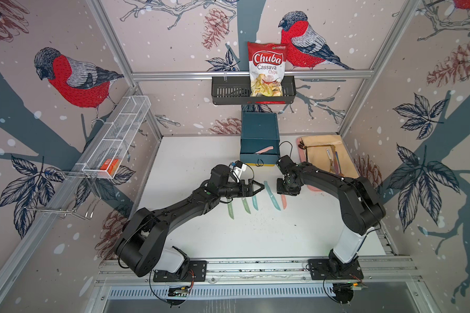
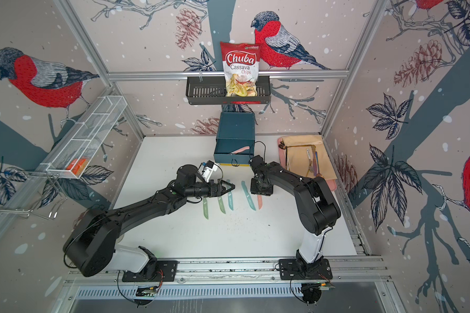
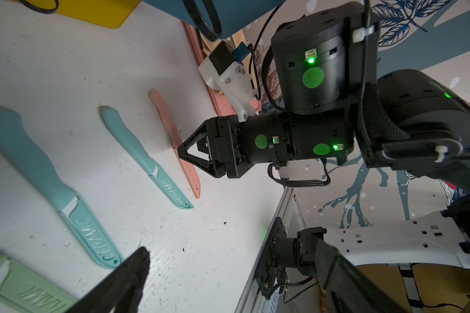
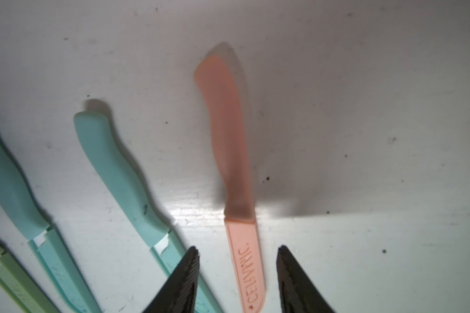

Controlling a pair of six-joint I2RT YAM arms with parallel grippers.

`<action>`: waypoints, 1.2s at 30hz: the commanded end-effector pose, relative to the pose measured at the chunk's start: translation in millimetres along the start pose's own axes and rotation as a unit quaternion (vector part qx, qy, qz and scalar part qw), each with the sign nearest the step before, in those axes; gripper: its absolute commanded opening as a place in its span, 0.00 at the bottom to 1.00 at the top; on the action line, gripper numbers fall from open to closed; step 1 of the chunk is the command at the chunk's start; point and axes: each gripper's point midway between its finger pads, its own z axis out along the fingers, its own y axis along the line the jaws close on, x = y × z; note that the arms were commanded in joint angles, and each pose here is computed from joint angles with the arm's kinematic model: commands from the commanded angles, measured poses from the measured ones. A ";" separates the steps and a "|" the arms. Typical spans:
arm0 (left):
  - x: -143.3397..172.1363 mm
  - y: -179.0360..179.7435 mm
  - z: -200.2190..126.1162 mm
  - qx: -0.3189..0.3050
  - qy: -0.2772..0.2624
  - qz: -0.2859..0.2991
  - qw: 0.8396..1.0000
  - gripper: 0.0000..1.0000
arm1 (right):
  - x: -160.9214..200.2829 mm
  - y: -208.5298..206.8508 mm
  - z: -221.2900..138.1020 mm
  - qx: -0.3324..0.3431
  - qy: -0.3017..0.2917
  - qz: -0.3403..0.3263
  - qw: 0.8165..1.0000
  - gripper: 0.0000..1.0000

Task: Place the fruit knives into the drawer by color
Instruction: Pick up the fruit knife from the center of the board.

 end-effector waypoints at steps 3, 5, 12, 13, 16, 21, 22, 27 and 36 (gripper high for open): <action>-4.4 -7.6 0.0 0.015 -0.007 0.014 1.000 0.97 | -14.2 -1.3 7.3 -0.001 -0.013 -0.006 1.000 0.43; -4.5 -7.5 0.0 0.014 -0.008 0.015 1.000 0.97 | -15.8 -2.3 12.0 -0.005 -0.011 -0.001 1.000 0.40; -4.1 -7.6 -0.1 0.013 -0.006 0.016 1.000 0.97 | -3.2 -7.5 26.4 0.005 0.011 -0.006 1.000 0.25; -2.9 -6.9 -0.2 0.011 -0.005 0.016 1.000 0.97 | -0.6 -9.2 25.7 0.008 0.011 -0.007 1.000 0.24; 5.2 -4.9 0.4 0.005 0.007 0.019 1.000 0.97 | 10.2 -18.6 24.6 0.024 0.020 -0.010 0.999 0.23; 26.2 -3.8 4.3 0.005 0.026 0.020 0.999 0.97 | 37.2 -32.6 19.1 0.040 0.041 -0.011 0.998 0.21; 31.3 -3.6 5.1 0.006 0.030 0.019 0.999 0.97 | 42.2 -35.2 17.4 0.041 0.044 -0.009 0.998 0.21; 54.6 -1.5 8.4 0.014 0.039 0.005 0.999 0.97 | 61.8 -45.1 6.9 0.045 0.053 0.000 0.998 0.21; 68.5 -2.9 13.1 0.020 0.048 0.002 0.999 0.97 | 60.9 -45.5 -4.1 0.043 0.040 -0.002 0.998 0.39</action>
